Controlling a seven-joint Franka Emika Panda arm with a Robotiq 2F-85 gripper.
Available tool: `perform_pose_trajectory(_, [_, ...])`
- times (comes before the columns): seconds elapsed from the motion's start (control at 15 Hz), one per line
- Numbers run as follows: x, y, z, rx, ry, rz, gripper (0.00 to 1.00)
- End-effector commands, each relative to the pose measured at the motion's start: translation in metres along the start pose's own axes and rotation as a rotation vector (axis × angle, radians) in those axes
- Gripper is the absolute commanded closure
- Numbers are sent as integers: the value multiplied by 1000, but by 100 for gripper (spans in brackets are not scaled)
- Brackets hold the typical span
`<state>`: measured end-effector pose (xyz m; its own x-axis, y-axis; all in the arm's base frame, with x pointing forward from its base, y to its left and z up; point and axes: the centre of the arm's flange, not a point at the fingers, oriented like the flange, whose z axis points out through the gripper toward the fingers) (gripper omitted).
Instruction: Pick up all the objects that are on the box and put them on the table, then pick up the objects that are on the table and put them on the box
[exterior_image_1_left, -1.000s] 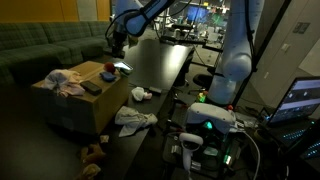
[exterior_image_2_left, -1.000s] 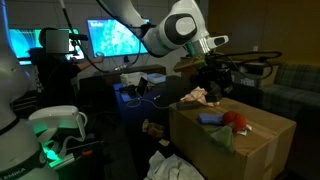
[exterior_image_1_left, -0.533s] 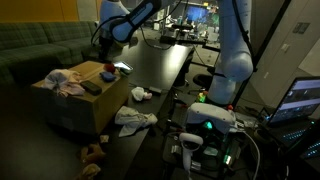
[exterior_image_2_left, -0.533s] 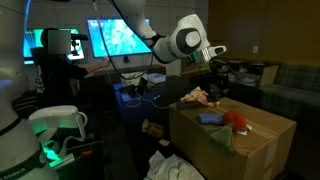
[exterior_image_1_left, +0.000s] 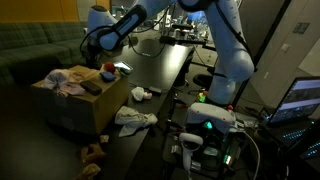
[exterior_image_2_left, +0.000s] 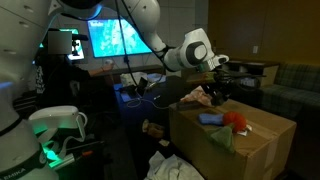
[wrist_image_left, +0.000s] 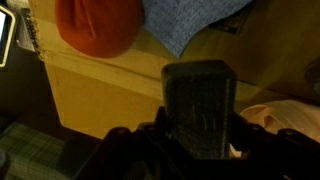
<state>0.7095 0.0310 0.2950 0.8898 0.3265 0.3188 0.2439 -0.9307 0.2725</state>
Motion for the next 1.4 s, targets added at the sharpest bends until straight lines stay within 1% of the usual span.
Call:
perform_pose_trajectory(0.0, [30,8,26,-27,60,57,67])
perform_pose_trajectory(0.47, [41,40,64,-103,92,153,67])
perform_pose_trajectory(0.53, [39,44,67,-113,90,160,17])
perform_pose_trajectory(0.6, [37,49,66,-119,92,170,16])
perform_pose_trajectory(0.73, [34,56,62,-131,91,179,3])
perform_pose_trajectory(0.8, [34,59,58,-132,88,189,0])
perform_pose_trajectory(1.07, [24,69,27,-133,76,221,0])
perform_pose_trajectory(1.33, [7,73,-13,-115,39,272,0])
